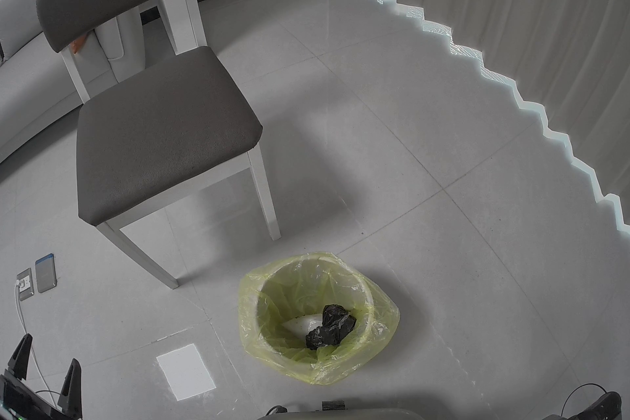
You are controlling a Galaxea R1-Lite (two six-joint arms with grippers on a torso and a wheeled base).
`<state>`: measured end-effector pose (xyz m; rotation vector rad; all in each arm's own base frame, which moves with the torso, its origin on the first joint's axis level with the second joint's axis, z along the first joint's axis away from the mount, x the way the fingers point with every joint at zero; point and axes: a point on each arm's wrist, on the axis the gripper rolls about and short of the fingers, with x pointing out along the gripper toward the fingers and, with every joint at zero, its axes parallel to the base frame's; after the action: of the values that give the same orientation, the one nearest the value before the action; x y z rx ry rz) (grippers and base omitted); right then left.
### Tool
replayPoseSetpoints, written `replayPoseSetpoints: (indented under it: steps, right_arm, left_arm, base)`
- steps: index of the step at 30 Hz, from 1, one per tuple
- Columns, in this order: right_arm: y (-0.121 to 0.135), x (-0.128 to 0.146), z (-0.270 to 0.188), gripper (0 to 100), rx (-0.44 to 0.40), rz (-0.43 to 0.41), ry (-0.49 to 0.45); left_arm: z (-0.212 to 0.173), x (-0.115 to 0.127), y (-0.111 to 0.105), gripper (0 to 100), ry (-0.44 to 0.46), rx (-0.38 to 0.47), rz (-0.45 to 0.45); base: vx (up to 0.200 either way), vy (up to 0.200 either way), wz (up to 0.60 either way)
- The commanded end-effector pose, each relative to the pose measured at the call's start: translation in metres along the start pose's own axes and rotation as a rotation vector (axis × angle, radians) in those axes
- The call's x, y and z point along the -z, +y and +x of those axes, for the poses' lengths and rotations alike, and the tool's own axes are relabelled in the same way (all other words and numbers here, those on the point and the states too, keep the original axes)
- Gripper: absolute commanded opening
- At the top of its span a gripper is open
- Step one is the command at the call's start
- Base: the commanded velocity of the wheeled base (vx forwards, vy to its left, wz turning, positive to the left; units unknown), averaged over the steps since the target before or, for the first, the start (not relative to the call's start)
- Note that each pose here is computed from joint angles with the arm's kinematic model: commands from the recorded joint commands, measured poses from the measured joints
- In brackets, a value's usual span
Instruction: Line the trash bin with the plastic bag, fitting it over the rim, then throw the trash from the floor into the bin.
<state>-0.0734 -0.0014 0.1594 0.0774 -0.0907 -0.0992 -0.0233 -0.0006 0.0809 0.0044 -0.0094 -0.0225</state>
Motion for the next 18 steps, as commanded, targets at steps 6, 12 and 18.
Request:
replayPoseSetpoints:
  steps: [6, 12, 18]
  right_arm:
    - [-0.002, 0.073, 0.043, 100, -0.010, -0.027, -0.047]
    - [-0.002, 0.089, 0.043, 100, -0.035, -0.057, 0.099]
    - [-0.001, 0.088, 0.043, 100, -0.068, -0.074, 0.093]
  left_arm:
    - [0.000, 0.005, 0.000, 100, 0.006, -0.019, -0.009]
    - [0.000, 0.005, 0.000, 100, 0.005, -0.021, -0.009]
    - [0.000, 0.005, 0.000, 100, 0.006, -0.018, -0.007]
  base:
    - [0.000, 0.000, 0.00]
    - [0.000, 0.000, 0.00]
    - [0.000, 0.000, 0.00]
